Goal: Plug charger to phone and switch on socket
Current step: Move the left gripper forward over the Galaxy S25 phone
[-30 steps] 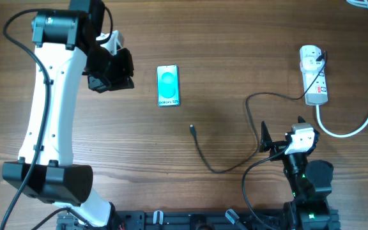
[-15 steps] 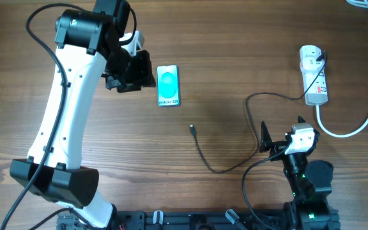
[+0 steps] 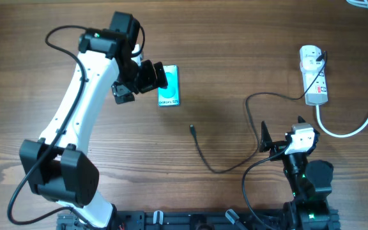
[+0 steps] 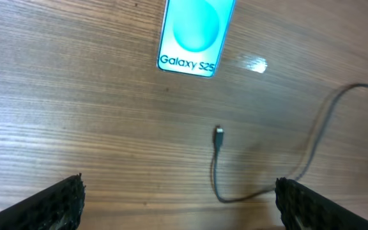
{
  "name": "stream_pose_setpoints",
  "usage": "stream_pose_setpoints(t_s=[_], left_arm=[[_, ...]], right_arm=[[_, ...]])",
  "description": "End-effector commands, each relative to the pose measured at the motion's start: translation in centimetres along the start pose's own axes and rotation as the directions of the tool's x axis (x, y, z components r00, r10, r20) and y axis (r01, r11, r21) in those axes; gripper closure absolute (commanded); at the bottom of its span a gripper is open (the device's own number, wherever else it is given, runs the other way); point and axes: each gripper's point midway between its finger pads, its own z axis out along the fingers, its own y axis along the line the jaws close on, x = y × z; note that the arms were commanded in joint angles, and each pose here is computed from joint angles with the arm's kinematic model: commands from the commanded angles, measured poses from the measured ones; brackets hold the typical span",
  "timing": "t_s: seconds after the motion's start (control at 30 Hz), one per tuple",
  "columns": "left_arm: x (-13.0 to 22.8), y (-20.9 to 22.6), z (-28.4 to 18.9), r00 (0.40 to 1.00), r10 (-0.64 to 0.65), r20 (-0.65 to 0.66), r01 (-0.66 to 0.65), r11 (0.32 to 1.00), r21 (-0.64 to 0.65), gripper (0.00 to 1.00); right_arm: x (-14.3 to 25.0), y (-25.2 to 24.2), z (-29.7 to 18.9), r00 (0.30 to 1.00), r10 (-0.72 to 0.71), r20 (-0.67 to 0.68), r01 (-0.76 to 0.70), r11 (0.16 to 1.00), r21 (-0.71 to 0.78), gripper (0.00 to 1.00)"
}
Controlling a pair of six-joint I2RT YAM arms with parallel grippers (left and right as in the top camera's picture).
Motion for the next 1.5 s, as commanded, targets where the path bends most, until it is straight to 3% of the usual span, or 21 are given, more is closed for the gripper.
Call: stream_pose_setpoints(t_s=[0.0, 0.07, 0.2, 0.4, 0.6, 0.87, 1.0, 1.23, 1.37, 1.47], left_arm=[[0.5, 1.1, 2.6, 0.999, -0.03, -0.024, 0.029, 0.999, -0.027, 0.0], [0.6, 1.9, 4.4, 0.997, -0.08, -0.02, 0.079, 0.996, -0.044, 0.0], [0.9, 2.0, 7.1, 0.998, -0.057, -0.011, 0.057, 0.998, -0.04, 0.0], [1.5, 1.2, 8.8, 0.998, -0.01, 0.06, 0.02, 0.983, -0.18, 0.0], [-1.7, -0.4, 4.2, 0.989, -0.008, 0.146, 0.029, 0.989, -0.143, 0.01], [-6.1, -3.2, 4.0, 0.946, 0.042, 0.322, -0.018, 0.997, -0.077, 0.0], [-6.5, -4.6, 6.0, 0.942, 0.064, 0.329, -0.049, 0.997, -0.054, 0.0], [-6.1, -3.3, 12.9, 0.96, 0.118, 0.253, -0.067, 0.977, -0.202, 0.0], [-6.7, -3.2, 14.5, 0.944, 0.239, 0.226, -0.185, 0.954, -0.234, 0.0], [-6.8, -3.0, 15.4, 0.942, 0.255, 0.217, -0.201, 0.949, -0.242, 0.0]], right_arm=[[-0.1, 0.0, 0.0, 1.0, -0.019, 0.005, 0.019, 1.0, 0.003, 0.0], [-0.1, 0.0, 0.0, 1.0, -0.019, 0.005, 0.019, 1.0, 0.003, 0.0], [-0.1, 0.0, 0.0, 1.0, -0.019, 0.005, 0.019, 1.0, 0.003, 0.0], [-0.1, 0.0, 0.0, 1.0, -0.019, 0.005, 0.019, 1.0, 0.003, 0.0], [-0.1, 0.0, 0.0, 1.0, -0.019, 0.005, 0.019, 1.0, 0.003, 0.01], [-0.1, 0.0, 0.0, 1.0, -0.019, 0.005, 0.019, 1.0, 0.003, 0.0], [-0.1, 0.0, 0.0, 1.0, -0.019, 0.005, 0.019, 1.0, 0.003, 0.0], [-0.1, 0.0, 0.0, 1.0, -0.019, 0.005, 0.019, 1.0, 0.003, 0.01], [-0.1, 0.0, 0.0, 1.0, -0.019, 0.005, 0.019, 1.0, 0.003, 0.0], [-0.1, 0.0, 0.0, 1.0, -0.019, 0.005, 0.019, 1.0, 0.003, 0.0]])
